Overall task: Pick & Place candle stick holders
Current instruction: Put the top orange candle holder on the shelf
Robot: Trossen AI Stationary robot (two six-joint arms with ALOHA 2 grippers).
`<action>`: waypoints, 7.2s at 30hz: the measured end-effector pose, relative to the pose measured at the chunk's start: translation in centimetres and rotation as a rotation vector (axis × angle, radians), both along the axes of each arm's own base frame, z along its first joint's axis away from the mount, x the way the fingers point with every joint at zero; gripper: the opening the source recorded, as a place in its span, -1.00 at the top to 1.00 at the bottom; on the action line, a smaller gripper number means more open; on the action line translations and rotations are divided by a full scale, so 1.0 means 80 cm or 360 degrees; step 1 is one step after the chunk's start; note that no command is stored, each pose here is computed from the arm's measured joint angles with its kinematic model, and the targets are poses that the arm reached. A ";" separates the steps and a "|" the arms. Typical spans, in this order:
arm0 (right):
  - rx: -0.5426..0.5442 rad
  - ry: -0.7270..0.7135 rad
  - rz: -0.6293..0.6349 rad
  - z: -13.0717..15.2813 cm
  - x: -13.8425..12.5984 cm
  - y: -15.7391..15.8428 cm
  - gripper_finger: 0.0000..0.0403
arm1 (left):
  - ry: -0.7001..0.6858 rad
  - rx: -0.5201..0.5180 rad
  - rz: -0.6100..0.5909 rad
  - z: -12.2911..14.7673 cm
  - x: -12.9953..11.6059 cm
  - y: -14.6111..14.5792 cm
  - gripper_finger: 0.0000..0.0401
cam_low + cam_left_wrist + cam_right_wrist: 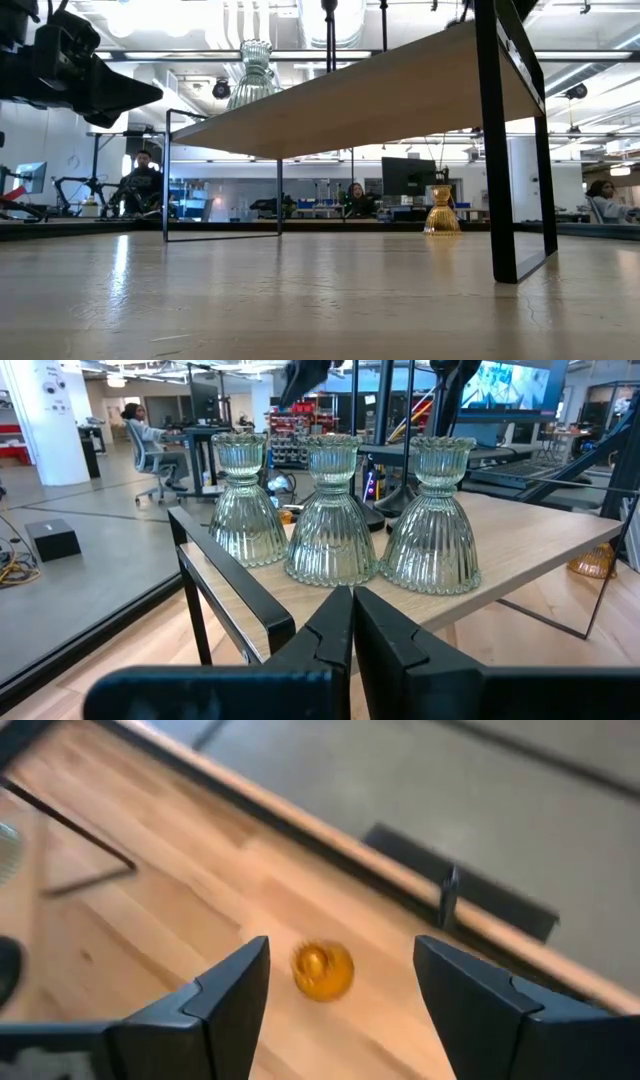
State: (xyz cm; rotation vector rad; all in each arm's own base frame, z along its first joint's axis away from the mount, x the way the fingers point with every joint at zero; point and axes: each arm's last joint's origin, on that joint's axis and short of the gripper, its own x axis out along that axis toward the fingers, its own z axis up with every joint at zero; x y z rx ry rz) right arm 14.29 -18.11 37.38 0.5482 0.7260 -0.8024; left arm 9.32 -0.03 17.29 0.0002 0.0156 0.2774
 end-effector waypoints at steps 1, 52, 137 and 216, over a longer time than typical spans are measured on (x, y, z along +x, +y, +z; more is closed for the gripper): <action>0.0039 0.0027 -0.0005 -0.010 0.001 -0.004 -0.18 | 0.0000 0.0000 0.0000 0.000 0.000 0.000 0.92; -0.0623 -0.0435 0.0045 -0.288 -0.025 0.082 -0.06 | 0.0000 0.0000 0.0000 0.000 0.000 0.000 0.92; -0.0582 -0.0742 0.0674 -0.123 -0.039 0.122 0.53 | 0.0000 0.0000 -0.0001 0.000 0.000 0.000 0.91; -0.0460 -0.0920 0.1907 -0.169 0.045 0.210 0.53 | -0.0001 0.0000 -0.0001 0.000 0.000 0.000 0.91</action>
